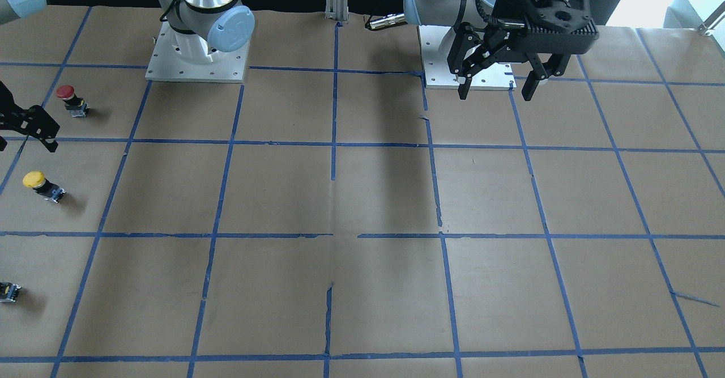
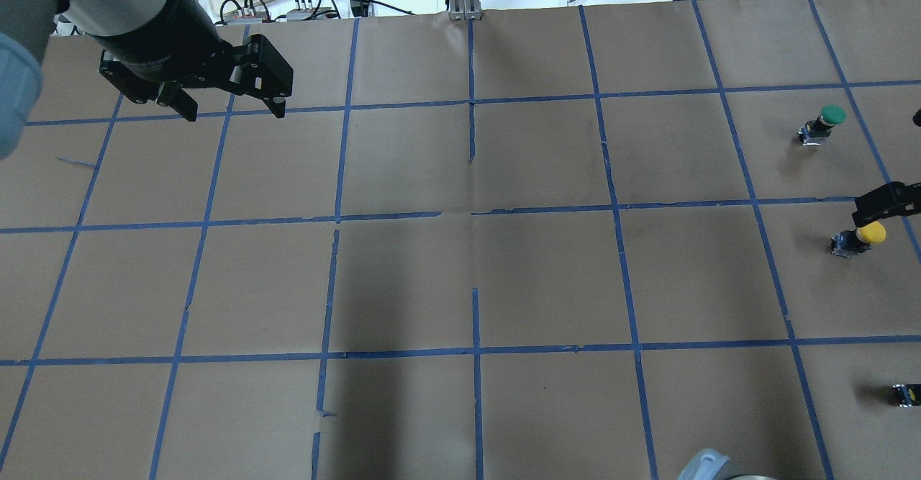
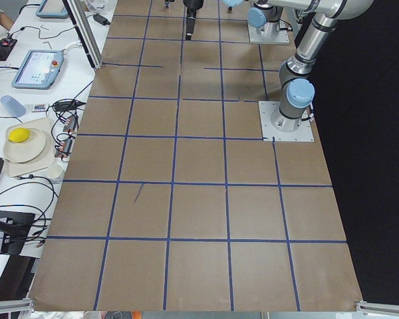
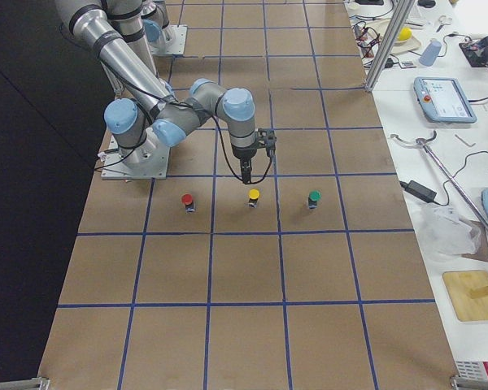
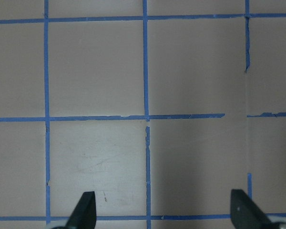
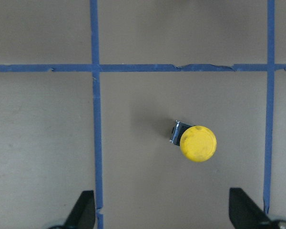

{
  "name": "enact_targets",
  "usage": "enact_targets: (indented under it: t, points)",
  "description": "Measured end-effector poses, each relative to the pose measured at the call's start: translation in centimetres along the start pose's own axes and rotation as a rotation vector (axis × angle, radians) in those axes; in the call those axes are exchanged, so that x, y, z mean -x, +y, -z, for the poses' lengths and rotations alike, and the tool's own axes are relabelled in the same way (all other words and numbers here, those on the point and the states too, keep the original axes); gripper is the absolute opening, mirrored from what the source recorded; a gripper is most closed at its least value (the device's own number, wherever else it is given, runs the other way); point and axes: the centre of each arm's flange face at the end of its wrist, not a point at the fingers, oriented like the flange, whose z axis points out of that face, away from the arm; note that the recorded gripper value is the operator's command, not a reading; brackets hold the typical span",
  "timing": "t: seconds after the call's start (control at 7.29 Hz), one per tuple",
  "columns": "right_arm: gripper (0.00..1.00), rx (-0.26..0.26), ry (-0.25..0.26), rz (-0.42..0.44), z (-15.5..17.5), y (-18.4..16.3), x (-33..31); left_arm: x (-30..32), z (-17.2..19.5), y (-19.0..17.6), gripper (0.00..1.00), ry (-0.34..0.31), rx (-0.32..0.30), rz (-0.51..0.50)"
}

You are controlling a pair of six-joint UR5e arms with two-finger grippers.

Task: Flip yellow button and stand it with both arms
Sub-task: 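Open the right gripper and raise it away from the standing button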

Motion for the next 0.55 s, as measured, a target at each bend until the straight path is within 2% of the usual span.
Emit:
enact_targets:
  t: [0.27, 0.55]
  points:
    - [1.00, 0.056, -0.038, -0.043, 4.1, -1.9, 3.8, -0.1, 0.0, 0.0, 1.00, 0.001, -0.001, -0.001]
    - [1.00, 0.098, -0.053, -0.084, 9.0, -3.6, 10.0, -0.1, 0.1, -0.1, 1.00, 0.001, -0.002, -0.001]
